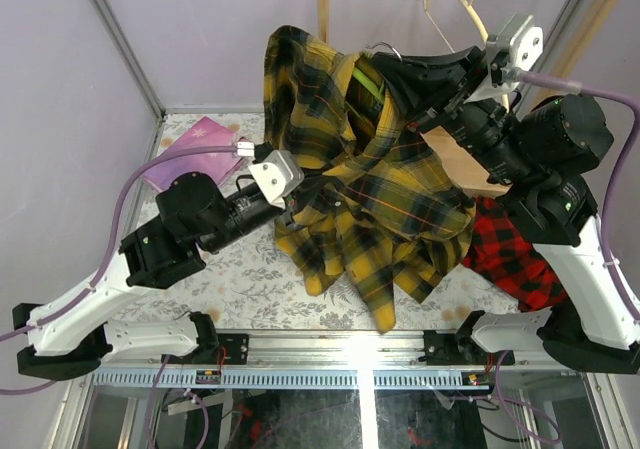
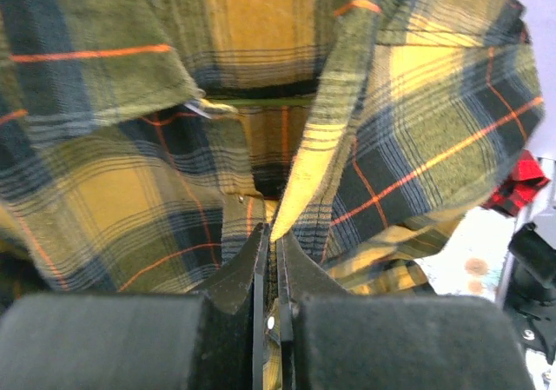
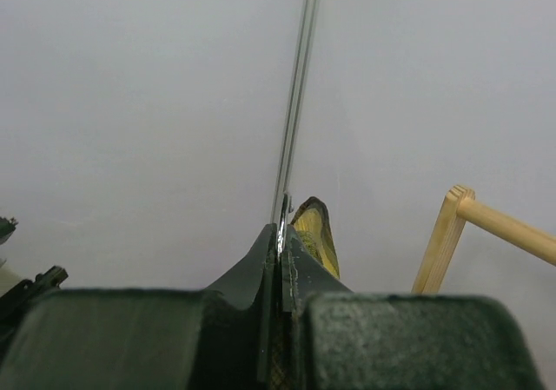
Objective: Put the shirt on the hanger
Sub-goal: Hang the shirt on the hanger.
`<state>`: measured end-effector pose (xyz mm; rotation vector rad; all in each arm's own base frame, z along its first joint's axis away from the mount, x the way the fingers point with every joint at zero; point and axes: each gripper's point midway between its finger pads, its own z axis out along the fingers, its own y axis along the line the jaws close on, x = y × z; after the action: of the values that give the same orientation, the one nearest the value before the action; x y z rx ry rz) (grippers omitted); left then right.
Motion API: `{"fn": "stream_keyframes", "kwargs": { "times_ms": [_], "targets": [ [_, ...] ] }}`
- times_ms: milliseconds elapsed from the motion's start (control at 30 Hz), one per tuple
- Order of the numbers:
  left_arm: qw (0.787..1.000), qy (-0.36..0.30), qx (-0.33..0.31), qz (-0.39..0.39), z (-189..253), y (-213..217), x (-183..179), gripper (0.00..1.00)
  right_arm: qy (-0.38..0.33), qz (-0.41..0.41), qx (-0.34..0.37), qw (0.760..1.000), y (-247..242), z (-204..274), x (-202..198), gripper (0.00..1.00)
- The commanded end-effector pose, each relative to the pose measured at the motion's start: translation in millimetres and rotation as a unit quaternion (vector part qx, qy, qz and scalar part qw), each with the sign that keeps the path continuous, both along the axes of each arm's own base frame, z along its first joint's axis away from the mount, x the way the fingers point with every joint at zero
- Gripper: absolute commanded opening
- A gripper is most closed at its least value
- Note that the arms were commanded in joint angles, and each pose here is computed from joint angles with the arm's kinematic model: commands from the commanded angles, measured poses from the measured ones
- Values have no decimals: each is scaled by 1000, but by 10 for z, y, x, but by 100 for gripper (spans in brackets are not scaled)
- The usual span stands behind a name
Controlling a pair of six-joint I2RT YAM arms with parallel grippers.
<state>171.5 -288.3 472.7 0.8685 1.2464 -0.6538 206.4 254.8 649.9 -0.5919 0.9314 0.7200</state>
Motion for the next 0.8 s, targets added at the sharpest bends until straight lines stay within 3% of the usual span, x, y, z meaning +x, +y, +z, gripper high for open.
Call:
{"fn": "stream_keyframes", "kwargs": {
  "times_ms": [0, 333, 500, 567, 667, 767],
  "targets": [
    [996, -34, 2, 77, 190, 383, 229, 0, -59, -12, 40, 997, -328, 356, -249, 0],
    [989, -91, 8, 116, 757, 692, 256, 0, -61, -20, 46, 997, -384, 414, -263, 0],
    [997, -57, 10, 46, 526, 428, 128, 1, -51, -9, 47, 998, -338, 327, -253, 0],
    [999, -37, 21, -2, 275, 241, 38, 18, -39, -8, 47, 998, -313, 223, -222, 0],
    [997, -3, 46, -63, -151, 38, -96, 62, -25, -9, 45, 999, -307, 94, -198, 0],
    [996, 18, 48, -70, -371, 53, -146, 79, -11, -11, 37, 999, -339, -34, -214, 0]
  ]
}}
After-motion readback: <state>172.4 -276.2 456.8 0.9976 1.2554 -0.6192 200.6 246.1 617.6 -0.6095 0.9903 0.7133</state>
